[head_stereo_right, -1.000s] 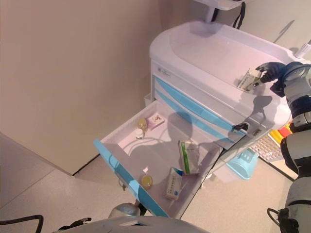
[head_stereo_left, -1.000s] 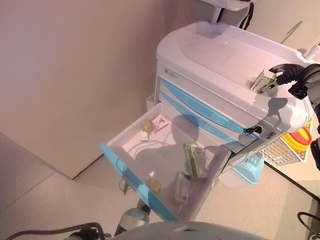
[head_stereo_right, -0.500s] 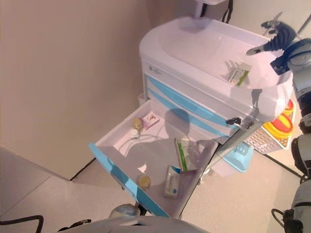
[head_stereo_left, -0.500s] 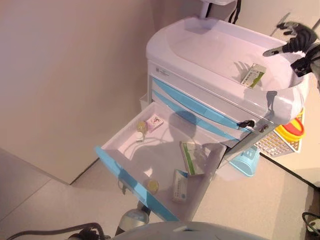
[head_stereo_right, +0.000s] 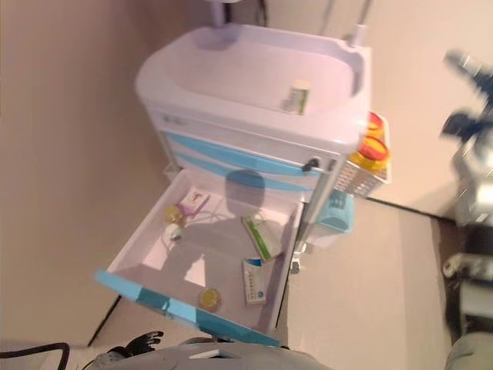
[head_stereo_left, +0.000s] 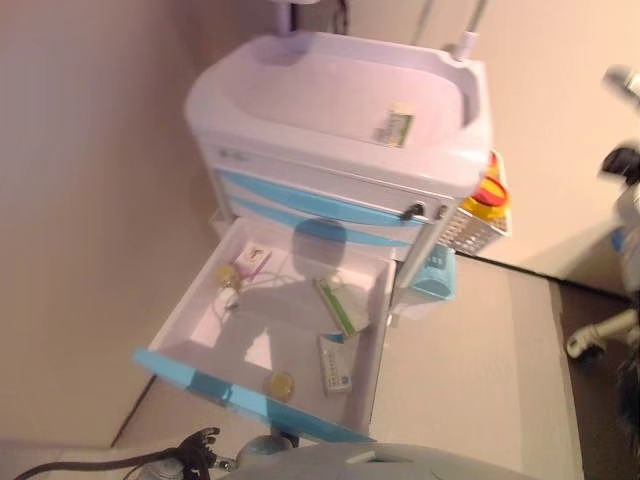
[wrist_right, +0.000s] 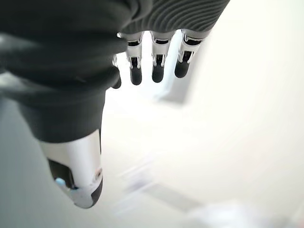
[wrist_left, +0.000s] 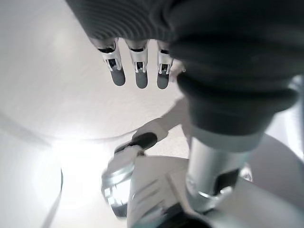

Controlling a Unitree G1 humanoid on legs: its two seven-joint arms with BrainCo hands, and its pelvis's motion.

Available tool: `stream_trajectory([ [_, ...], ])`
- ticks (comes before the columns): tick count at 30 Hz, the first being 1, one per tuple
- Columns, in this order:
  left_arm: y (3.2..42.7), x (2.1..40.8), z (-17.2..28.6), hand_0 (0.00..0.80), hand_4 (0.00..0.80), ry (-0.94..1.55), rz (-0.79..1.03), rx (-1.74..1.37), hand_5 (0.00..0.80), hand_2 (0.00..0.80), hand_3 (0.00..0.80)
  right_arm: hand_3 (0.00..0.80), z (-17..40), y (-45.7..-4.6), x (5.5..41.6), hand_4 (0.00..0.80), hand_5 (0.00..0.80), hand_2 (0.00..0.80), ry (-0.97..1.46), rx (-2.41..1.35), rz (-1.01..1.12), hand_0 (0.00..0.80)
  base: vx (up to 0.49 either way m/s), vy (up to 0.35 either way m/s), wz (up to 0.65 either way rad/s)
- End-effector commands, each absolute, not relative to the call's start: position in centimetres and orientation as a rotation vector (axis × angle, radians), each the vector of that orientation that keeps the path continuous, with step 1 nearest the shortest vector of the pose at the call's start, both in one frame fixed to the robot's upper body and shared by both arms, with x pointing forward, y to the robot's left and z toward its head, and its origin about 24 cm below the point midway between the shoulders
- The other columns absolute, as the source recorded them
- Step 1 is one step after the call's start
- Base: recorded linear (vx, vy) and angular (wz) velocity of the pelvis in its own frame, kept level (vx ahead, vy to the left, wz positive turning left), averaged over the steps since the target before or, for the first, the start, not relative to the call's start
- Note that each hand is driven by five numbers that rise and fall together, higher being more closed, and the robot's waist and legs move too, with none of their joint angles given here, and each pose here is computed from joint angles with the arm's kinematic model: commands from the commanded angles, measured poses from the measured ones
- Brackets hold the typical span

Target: Open the drawer and pick up the medicine

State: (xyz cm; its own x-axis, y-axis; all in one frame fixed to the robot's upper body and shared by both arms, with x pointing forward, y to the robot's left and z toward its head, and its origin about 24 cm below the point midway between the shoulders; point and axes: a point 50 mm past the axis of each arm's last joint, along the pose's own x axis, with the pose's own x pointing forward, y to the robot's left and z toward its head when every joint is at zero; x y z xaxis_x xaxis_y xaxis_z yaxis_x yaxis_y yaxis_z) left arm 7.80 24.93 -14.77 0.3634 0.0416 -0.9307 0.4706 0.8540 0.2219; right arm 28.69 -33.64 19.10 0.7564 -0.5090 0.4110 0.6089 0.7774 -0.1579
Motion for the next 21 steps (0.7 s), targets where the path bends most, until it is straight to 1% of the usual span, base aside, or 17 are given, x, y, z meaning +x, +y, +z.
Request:
stream_trajectory([
  [1,25.2,8.9,-14.4,0.0,0.0,1.151,-0.357,0.617,0.0,0.0,0.0,0.0,15.7,-31.3,26.9,0.0,0.0,0.0,-0.42,-0.332,-0.57,0.0,-0.038,-0.023,-0.56],
  [4,25.3,10.3,-13.9,0.0,0.0,1.126,-0.383,0.656,0.0,0.0,0.0,0.0,11.7,-30.3,25.9,0.0,0.0,0.0,-0.321,-0.332,-0.537,0.0,-0.024,-0.022,-0.67],
  [8,25.6,13.9,-12.2,0.0,0.0,1.028,-0.364,0.712,0.0,0.0,0.0,0.0,7.6,-29.6,25.3,0.0,0.0,0.0,-0.173,-0.333,-0.516,0.0,-0.067,-0.004,-0.63],
  [11,26.1,17.3,-9.9,0.0,0.0,0.928,-0.333,0.739,0.0,0.0,0.0,0.0,5.1,-29.5,24.6,0.0,0.0,0.0,-0.084,-0.354,-0.523,0.0,-0.119,0.009,-0.31],
  [14,26.8,21.3,-6.7,0.0,0.0,0.798,-0.289,0.773,0.0,0.0,0.0,0.0,2.6,-29.8,24.1,0.0,0.0,0.0,0.008,-0.393,-0.537,0.0,-0.21,0.015,-0.29],
  [15,26.9,21.7,-6.3,0.0,0.0,0.781,-0.285,0.78,0.0,0.0,0.0,0.0,2.3,-29.8,24.1,0.0,0.0,0.0,0.027,-0.401,-0.536,0.0,-0.195,0.019,-0.19],
  [16,27.1,23.2,-4.9,0.0,0.0,0.732,-0.262,0.787,0.0,0.0,0.0,0.0,1.3,-29.8,23.8,0.0,0.0,0.0,0.07,-0.419,-0.521,0.0,-0.166,0.02,-0.22],
  [18,27.6,25.0,-2.9,0.0,0.0,0.662,-0.227,0.798,0.0,0.0,0.0,0.0,0.0,-29.8,23.5,0.0,0.0,0.0,0.14,-0.426,-0.503,0.0,-0.177,0.028,-0.23],
  [21,28.5,28.1,0.7,0.0,0.0,0.556,-0.149,0.783,0.0,0.0,0.0,0.0,-1.5,-29.3,23.1,0.0,0.0,0.0,0.194,-0.45,-0.452,0.0,-0.136,0.044,-0.22],
])
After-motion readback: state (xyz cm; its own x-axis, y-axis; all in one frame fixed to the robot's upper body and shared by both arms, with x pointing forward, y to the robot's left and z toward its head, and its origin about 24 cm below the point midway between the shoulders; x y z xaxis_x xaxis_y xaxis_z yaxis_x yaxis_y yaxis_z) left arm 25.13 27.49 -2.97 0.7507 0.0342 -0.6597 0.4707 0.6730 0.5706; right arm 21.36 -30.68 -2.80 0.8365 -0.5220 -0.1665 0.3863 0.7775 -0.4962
